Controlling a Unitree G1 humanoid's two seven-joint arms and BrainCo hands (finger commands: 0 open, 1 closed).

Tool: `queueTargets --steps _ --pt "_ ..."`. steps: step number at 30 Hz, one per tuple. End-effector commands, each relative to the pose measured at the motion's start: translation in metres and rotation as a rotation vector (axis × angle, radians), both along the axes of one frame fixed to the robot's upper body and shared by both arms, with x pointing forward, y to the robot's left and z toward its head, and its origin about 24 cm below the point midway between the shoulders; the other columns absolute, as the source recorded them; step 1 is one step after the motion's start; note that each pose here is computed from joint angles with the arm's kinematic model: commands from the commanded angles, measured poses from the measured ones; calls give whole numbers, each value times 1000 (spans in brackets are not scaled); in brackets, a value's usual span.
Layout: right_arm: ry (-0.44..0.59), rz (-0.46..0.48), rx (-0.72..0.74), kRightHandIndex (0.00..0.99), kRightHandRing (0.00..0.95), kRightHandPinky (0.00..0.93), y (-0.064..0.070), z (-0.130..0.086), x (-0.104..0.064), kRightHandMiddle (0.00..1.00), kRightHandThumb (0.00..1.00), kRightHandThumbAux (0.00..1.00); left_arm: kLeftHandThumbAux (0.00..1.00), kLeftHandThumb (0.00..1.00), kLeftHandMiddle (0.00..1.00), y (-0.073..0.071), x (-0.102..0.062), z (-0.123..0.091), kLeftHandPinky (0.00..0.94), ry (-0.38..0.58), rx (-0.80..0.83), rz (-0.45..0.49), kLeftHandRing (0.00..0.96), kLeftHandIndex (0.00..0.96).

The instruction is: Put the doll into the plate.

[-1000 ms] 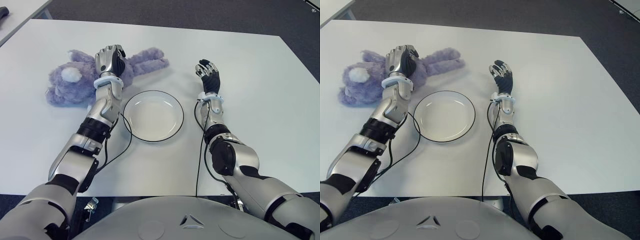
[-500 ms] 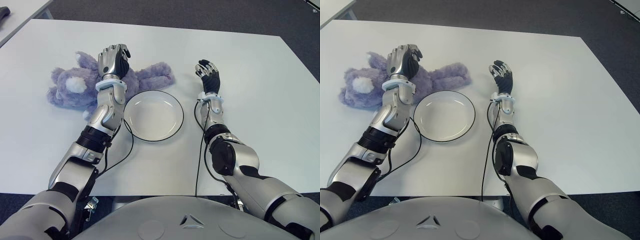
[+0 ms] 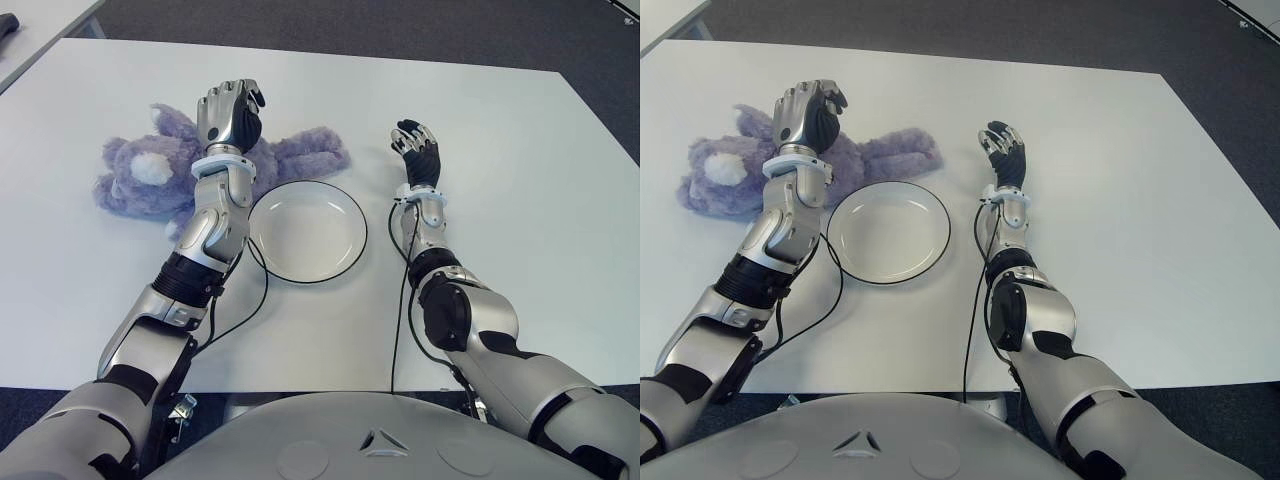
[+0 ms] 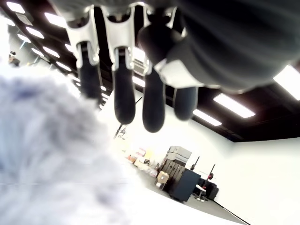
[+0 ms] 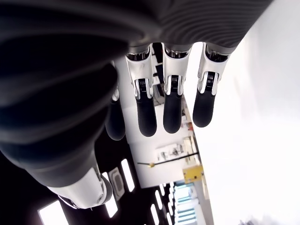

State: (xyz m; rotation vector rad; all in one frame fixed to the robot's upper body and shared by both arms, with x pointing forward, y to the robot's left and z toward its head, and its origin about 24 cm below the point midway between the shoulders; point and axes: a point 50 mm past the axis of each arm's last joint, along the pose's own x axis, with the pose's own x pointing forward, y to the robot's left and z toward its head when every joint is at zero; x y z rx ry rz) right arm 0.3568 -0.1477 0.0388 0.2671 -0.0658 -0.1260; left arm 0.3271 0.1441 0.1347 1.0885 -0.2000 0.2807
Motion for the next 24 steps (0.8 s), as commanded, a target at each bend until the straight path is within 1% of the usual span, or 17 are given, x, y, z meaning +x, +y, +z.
queueTargets --steps 1,2,3,4,11,12,14,15,17,18,19,20,21,22,23,24 --pt "385 -34 89 278 220 239 3 -103 -78 254 305 794 644 953 504 -5 -5 -10 473 63 36 -24 469 446" --pt "386 -34 90 278 220 238 3 -103 -78 254 305 794 644 952 501 -5 -4 -10 487 62 38 -25 471 443" --pt "386 -34 90 277 218 237 3 -103 -78 254 304 794 647 949 490 -5 -4 -9 527 62 40 -26 480 428" --pt "386 -34 90 277 218 237 3 -103 -78 254 303 794 648 948 487 -5 -4 -9 537 61 43 -27 483 424" --pt "388 -33 82 266 219 245 3 -103 -78 248 293 791 655 943 474 -5 -2 -7 560 58 45 -35 511 386" --pt "387 -32 82 267 217 241 3 -103 -78 246 291 790 654 943 480 -5 -2 -7 609 57 46 -35 523 381" --pt "388 -31 82 266 215 239 3 -103 -78 244 289 791 654 944 481 -4 -2 -7 623 53 53 -35 526 379" --pt "388 -31 82 267 212 236 3 -103 -78 243 287 791 653 945 491 -4 -2 -7 707 50 57 -34 535 379" --pt "390 -32 81 271 212 239 3 -104 -78 244 287 793 652 945 500 -2 -2 -7 752 45 73 -35 538 379" --pt "390 -32 82 272 212 239 3 -104 -78 244 288 794 652 945 502 -1 -2 -7 759 42 83 -36 538 379" --pt "390 -33 82 273 213 241 3 -104 -78 245 288 794 659 896 523 0 -2 -8 766 38 108 -40 651 388" --pt "390 -33 83 276 213 240 3 -104 -78 246 290 795 663 857 552 0 -2 -8 761 35 124 -43 738 397" --pt "389 -34 83 278 212 238 3 -104 -78 245 292 794 663 847 565 1 -2 -8 754 34 156 -52 758 400" --pt "389 -34 84 277 211 236 3 -103 -78 244 294 793 658 844 510 1 -2 -8 725 34 176 -58 745 433" --pt "389 -34 84 277 210 236 3 -103 -78 244 295 793 657 844 501 3 -2 -9 719 39 210 -70 743 438" --pt "388 -34 85 276 208 234 3 -103 -78 241 297 792 657 840 490 4 -2 -9 611 42 233 -79 655 437"
